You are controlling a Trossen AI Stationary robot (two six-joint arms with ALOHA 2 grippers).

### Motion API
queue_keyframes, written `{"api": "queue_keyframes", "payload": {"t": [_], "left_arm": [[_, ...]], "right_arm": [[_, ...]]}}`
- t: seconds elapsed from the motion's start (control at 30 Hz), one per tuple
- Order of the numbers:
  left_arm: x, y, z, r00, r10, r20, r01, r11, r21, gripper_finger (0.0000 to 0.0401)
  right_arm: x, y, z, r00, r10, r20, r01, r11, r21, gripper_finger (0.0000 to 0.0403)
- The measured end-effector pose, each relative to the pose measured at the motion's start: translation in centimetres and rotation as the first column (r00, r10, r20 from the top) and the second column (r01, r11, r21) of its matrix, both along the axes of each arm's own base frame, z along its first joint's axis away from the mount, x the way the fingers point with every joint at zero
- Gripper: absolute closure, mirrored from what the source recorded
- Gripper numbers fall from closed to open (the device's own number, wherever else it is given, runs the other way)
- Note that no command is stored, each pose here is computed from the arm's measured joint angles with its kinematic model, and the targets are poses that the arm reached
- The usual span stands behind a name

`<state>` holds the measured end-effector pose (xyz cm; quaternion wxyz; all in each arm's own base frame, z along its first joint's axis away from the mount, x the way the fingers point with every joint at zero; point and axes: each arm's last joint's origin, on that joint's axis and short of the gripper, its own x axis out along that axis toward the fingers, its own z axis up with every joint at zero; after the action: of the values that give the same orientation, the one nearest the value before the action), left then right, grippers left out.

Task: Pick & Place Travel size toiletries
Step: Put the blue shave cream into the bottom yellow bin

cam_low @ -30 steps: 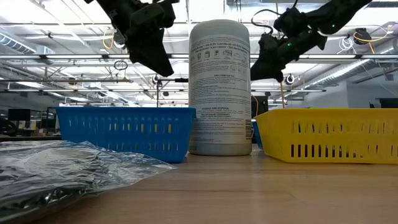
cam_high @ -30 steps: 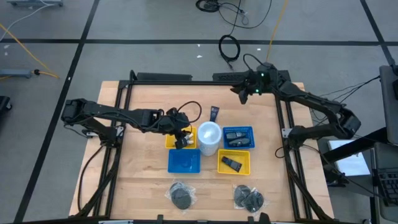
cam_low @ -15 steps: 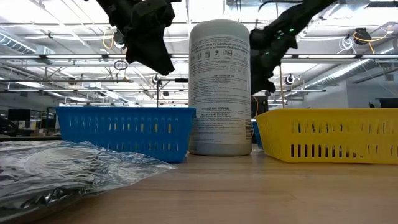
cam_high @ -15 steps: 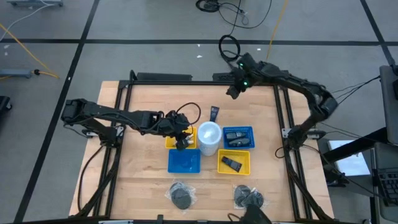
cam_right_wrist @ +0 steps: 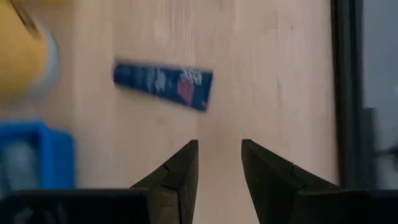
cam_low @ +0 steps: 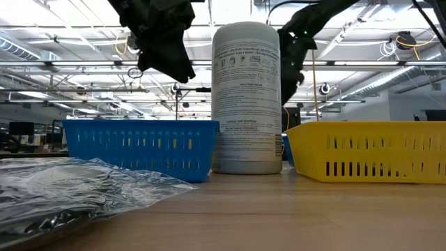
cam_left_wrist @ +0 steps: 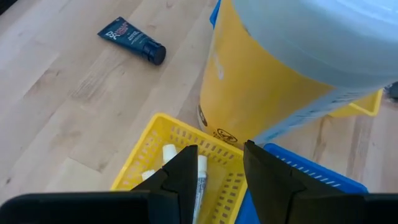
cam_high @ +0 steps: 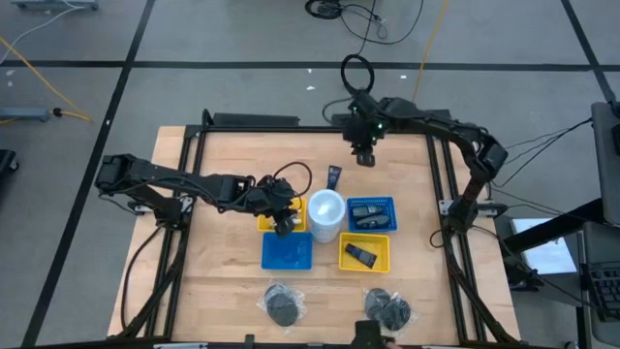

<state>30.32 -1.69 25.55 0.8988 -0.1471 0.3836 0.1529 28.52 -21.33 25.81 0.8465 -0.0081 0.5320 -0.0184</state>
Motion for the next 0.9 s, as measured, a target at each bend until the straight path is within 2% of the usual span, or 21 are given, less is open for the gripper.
{"api": "queue_keyframes", "payload": {"t": [0.1,0.17,0.3,0.37,0.47,0.53,0.6,0.7,0.8,0.9], "left_arm": [[0.0,0.0,0.0,1.0,0.007,0.001,-0.007,1.0,0.004,0.0272],[0.0,0.0,0.0,1.0,0.014,0.002,-0.014,1.0,0.011,0.0272],[0.0,0.1,0.0,1.0,0.019,0.002,-0.019,1.0,0.016,0.0272],[0.0,0.1,0.0,1.0,0.023,0.003,-0.023,1.0,0.013,0.0272],[0.0,0.0,0.0,1.0,0.029,0.005,-0.029,1.0,0.005,0.0272],[0.0,-0.1,0.0,1.0,0.027,0.005,-0.027,1.0,0.005,0.0272],[0.0,-0.2,0.0,1.0,0.023,0.005,-0.023,1.0,0.004,0.0272],[0.0,-0.5,0.0,1.0,0.015,0.005,-0.015,1.0,0.004,0.0272],[0.0,-0.5,0.0,1.0,0.012,0.005,-0.012,1.0,0.004,0.0272],[0.0,-0.5,0.0,1.0,0.012,0.006,-0.012,1.0,0.004,0.0272]], "right_arm": [[0.6,0.9,-0.7,0.988,0.14,-0.058,-0.146,0.982,-0.12,0.0289],[1.0,1.5,-1.7,0.97,0.233,-0.069,-0.241,0.957,-0.163,0.0289],[1.8,2.6,-3.9,0.938,0.342,-0.048,-0.343,0.907,-0.244,0.0289],[2.0,3.3,-5.3,0.912,0.402,-0.078,-0.406,0.865,-0.294,0.0289],[2.0,4.2,-7.3,0.861,0.484,-0.157,-0.505,0.771,-0.387,0.0289],[2.0,4.6,-8.2,0.834,0.518,-0.192,-0.544,0.709,-0.449,0.0289],[2.0,4.8,-8.9,0.826,0.525,-0.204,-0.549,0.672,-0.497,0.0289],[2.2,5.0,-9.4,0.83,0.537,-0.148,-0.524,0.662,-0.535,0.0289],[2.2,5.3,-9.6,0.823,0.546,-0.156,-0.535,0.653,-0.536,0.0289],[2.1,5.6,-9.8,0.822,0.551,-0.14,-0.54,0.68,-0.497,0.0289]]}}
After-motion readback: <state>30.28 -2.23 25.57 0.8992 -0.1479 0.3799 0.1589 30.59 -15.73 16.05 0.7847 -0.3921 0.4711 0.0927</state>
